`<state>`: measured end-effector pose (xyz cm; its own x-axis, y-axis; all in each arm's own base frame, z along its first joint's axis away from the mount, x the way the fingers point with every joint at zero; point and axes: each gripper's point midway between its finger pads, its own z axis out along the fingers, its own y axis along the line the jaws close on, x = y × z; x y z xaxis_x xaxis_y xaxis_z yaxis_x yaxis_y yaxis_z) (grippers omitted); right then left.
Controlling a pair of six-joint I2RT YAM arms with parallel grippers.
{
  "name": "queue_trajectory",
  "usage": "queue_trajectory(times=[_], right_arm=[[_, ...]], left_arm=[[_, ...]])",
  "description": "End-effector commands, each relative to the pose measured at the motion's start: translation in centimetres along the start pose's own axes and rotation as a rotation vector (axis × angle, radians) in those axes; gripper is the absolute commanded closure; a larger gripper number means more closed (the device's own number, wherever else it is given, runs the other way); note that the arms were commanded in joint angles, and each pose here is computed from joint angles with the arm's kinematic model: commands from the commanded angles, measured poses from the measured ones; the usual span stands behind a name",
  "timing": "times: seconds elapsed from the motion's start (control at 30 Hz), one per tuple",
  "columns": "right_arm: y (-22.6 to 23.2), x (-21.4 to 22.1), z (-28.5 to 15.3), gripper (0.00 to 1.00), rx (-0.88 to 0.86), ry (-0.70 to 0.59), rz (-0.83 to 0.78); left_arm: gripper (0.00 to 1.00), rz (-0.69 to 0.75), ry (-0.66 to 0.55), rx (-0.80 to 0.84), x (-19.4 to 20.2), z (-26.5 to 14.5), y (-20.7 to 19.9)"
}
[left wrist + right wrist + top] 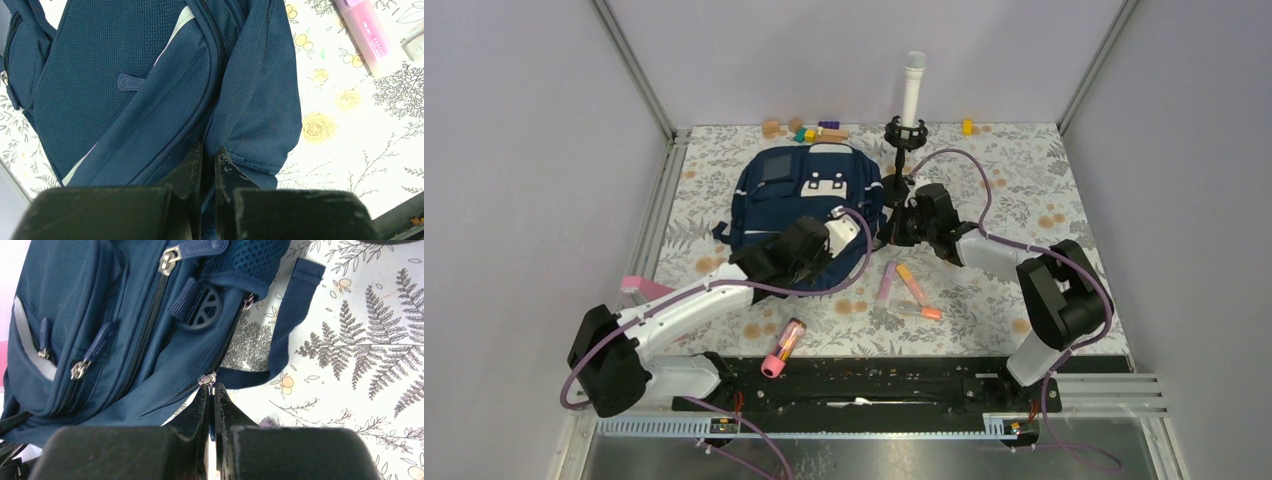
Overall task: Pack the student bag
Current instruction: Zip the student bag at the center of the board.
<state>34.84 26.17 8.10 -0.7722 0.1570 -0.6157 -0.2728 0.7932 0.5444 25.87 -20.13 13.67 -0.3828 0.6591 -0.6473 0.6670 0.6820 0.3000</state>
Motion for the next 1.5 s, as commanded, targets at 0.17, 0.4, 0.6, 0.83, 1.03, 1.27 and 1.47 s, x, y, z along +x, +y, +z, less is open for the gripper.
queue_trajectory(times=[0.17,0.4,0.6,0.83,1.03,1.27,1.47], right_arm=[[-3.8,-4.6,1.3,1.00,0.140,-0.095,0.016],[-4.0,-5.9,2.0,1.00,0.147,-0.098,0.015],[-5.0,-6.3,2.2,1.00,0.183,-0.090,-0.007],[-5.7,-6.7,1.7,1.00,0.211,-0.084,-0.030],[-3.4,-7.7,0.1,1.00,0.127,-0.106,-0.070],[-2.3,-8.4,-1.9,0.89,0.118,-0.084,-0.159],[-1.3,-9.8,-4.6,0.41,0.119,-0.145,-0.226]], left_arm=[[1.00,-0.068,-0.100,-0.118,-0.8,-3.6,3.2],[1.00,-0.094,-0.203,-0.100,-2.6,-5.1,3.4],[1.00,-0.102,-0.271,-0.079,-4.5,-6.3,3.5],[1.00,-0.091,-0.307,-0.046,-5.6,-7.0,3.2],[1.00,-0.096,-0.308,-0.008,-8.9,-6.1,2.9],[1.00,-0.082,-0.274,0.065,-12.6,-3.5,1.9],[0.77,-0.089,-0.210,0.064,-12.5,-1.4,1.6]])
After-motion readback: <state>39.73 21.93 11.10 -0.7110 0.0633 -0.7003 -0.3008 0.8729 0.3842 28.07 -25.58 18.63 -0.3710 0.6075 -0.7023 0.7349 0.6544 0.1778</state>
